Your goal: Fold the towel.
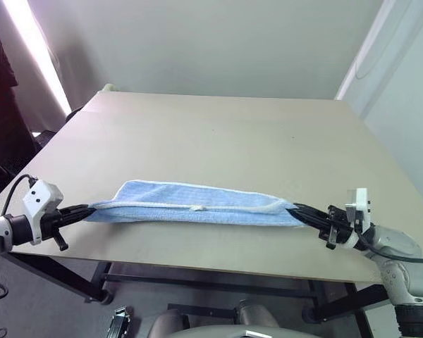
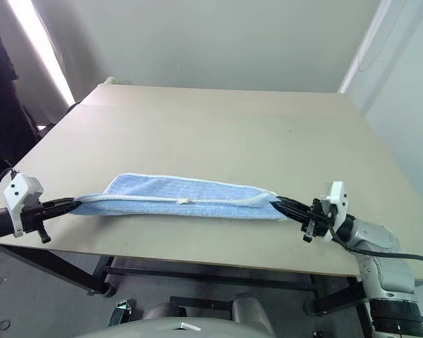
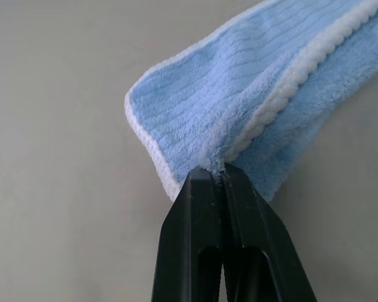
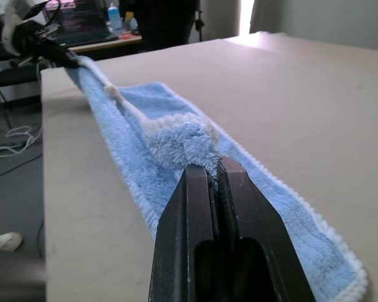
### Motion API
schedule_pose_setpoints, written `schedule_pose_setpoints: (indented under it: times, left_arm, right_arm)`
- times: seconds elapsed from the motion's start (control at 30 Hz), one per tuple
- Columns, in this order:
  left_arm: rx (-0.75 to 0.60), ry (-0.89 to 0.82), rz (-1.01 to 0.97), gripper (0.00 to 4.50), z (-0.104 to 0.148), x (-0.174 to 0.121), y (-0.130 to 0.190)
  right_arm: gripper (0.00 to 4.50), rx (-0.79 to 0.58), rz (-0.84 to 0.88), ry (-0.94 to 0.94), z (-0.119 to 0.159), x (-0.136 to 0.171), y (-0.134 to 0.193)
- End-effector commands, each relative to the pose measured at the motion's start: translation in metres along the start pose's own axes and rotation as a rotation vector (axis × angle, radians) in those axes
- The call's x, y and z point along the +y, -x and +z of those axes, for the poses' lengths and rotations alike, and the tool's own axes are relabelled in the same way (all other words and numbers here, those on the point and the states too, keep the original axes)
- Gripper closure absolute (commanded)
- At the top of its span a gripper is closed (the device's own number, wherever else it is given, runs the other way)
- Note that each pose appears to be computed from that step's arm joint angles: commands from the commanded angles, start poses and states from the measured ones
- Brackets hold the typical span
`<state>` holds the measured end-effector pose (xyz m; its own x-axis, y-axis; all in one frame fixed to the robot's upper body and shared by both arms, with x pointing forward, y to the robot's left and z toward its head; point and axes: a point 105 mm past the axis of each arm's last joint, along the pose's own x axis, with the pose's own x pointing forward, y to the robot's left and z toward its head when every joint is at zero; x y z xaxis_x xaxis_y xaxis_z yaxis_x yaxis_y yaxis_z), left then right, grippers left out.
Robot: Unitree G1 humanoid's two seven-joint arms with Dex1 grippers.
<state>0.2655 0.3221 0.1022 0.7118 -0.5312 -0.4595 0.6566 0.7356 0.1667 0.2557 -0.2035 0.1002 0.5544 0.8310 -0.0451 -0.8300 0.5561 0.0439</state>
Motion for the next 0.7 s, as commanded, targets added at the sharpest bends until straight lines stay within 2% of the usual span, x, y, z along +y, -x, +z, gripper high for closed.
schedule_pose_setpoints:
  times: [0.03,0.13,0.3,0.43,0.57,0.7]
  left_arm:
    - [-0.033,0.007,0.084,4.50,0.012,0.020,-0.008]
    - [-0.016,0.054,0.110,4.50,0.010,0.031,-0.020]
    - [0.018,0.057,0.075,4.50,0.005,0.033,-0.037]
    - [0.005,0.073,0.089,4.50,0.006,0.042,-0.046]
    - [-0.008,0.115,0.133,4.50,0.006,0.052,-0.055]
    - [-0.008,0.113,0.134,4.50,0.005,0.052,-0.066]
  right_arm:
    - [4.47,-0.017,-0.087,0.053,0.016,-0.019,-0.011]
    - [4.47,-0.026,-0.084,0.052,0.017,-0.021,-0.021]
    - [4.47,0.053,-0.077,0.073,0.003,-0.025,-0.034]
    - [4.47,0.144,-0.140,0.083,-0.012,-0.040,-0.040]
    - [4.47,0.160,-0.192,0.062,-0.017,-0.050,-0.046]
    - [4.47,0.198,-0.316,0.060,-0.027,-0.070,-0.049]
